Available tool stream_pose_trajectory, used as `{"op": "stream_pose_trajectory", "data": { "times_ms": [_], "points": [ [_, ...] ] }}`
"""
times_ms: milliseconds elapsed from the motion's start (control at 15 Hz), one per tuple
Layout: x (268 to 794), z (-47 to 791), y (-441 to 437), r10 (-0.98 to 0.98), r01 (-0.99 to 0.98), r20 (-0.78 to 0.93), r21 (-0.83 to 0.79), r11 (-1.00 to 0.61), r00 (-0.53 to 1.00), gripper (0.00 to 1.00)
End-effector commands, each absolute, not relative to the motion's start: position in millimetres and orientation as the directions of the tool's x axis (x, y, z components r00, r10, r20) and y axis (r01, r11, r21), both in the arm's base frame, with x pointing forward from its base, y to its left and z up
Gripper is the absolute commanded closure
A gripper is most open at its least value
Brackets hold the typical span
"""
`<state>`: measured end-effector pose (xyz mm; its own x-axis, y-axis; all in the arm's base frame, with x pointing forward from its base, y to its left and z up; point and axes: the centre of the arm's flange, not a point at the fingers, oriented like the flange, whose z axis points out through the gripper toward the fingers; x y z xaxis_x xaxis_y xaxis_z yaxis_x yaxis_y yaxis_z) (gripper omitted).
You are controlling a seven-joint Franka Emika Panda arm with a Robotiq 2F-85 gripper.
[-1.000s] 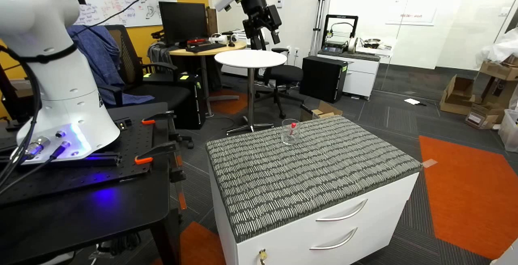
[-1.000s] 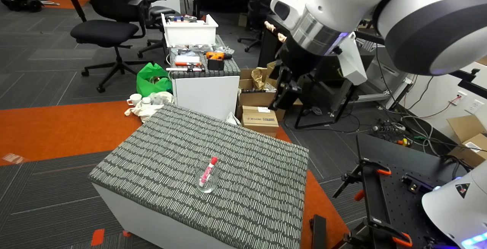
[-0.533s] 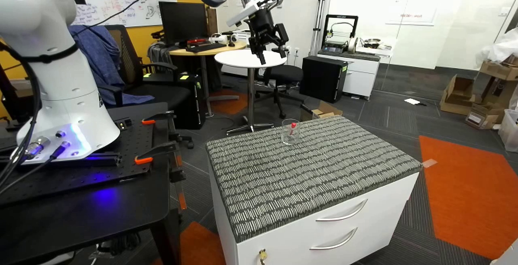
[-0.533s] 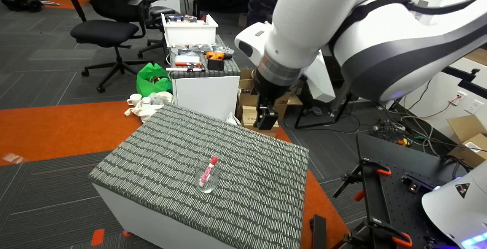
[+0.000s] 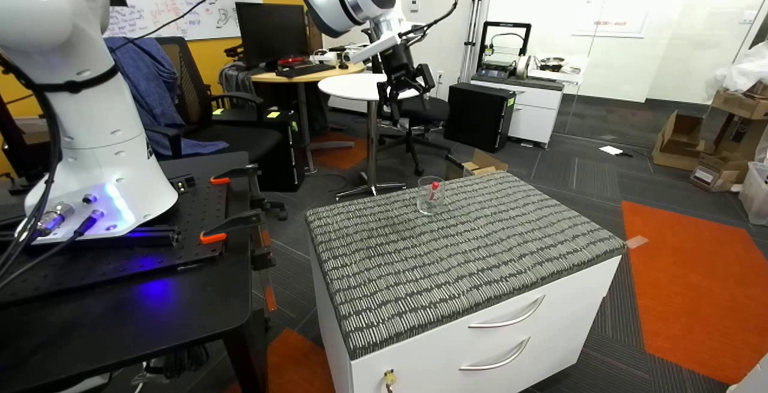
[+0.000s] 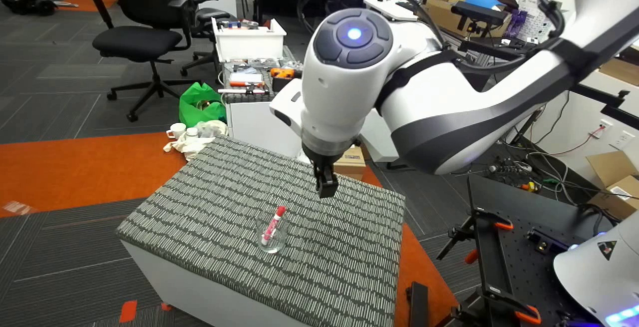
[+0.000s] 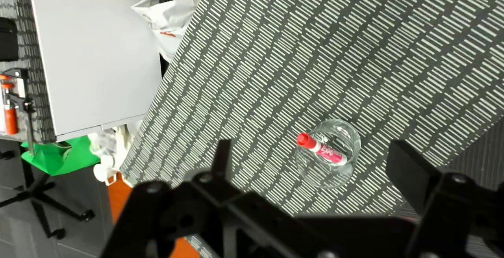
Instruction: Remove the marker from the glass.
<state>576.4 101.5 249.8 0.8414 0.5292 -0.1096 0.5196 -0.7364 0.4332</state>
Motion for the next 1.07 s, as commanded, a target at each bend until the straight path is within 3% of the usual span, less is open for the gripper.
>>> {"op": "stream_pose_trajectory", "data": {
  "times_ms": [0,1000],
  "points": [
    [603,226,107,0.528,0.532,-0.15,0.454,-0.714,0.836,0.0],
    [621,188,82,0.507,0.523,-0.164,0.434,-0.733,0.846,0.0]
  ]
}}
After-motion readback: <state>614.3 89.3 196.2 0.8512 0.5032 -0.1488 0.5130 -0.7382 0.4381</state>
